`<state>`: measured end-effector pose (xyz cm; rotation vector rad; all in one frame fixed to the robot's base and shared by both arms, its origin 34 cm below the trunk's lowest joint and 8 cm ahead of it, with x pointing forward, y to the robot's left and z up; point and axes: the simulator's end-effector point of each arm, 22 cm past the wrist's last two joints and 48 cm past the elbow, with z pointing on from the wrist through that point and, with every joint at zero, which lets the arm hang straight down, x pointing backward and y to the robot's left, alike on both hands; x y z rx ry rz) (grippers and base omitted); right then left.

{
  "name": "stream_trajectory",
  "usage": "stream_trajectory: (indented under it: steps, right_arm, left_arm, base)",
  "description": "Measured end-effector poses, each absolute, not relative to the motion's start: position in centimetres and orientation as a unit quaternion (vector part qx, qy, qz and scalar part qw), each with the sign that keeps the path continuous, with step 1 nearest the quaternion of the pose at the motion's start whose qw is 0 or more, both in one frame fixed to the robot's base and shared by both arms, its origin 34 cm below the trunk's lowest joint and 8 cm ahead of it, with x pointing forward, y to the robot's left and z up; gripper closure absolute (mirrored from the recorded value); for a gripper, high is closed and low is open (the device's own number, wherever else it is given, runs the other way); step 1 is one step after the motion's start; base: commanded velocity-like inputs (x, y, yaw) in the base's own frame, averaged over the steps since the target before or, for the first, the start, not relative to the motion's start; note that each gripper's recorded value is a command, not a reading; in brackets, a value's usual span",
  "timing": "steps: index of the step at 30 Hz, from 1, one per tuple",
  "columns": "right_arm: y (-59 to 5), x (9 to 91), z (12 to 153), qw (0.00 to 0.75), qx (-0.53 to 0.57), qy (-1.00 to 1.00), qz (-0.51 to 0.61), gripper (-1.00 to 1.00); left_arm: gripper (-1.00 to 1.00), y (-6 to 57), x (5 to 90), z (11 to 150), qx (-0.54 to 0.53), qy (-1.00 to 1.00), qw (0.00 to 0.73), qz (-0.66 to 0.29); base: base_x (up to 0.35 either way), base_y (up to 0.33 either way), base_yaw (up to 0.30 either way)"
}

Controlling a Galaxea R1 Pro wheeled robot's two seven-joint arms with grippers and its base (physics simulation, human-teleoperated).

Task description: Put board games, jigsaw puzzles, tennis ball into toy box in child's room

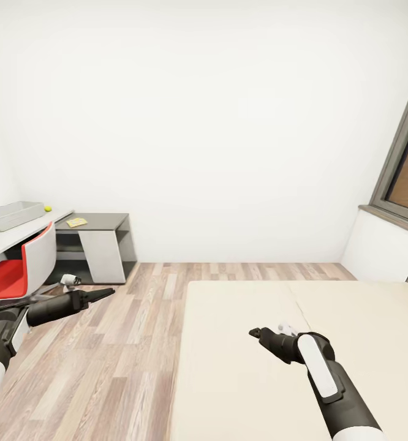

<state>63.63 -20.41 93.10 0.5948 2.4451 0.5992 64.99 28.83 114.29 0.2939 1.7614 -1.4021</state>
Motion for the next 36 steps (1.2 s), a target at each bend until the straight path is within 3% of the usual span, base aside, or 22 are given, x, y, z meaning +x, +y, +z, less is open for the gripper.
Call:
stream_trajectory:
  steps: [36]
  right_arm:
    - [-20.33, 63.62, 93.10, 0.274, 0.220, 0.909, 0.223, -1.00]
  left_arm:
    - [-1.00, 28.83, 64.99, 114.29, 0.117, 0.703, 0.422, -0.560]
  base:
    - [0.000, -0.188, 0.000]
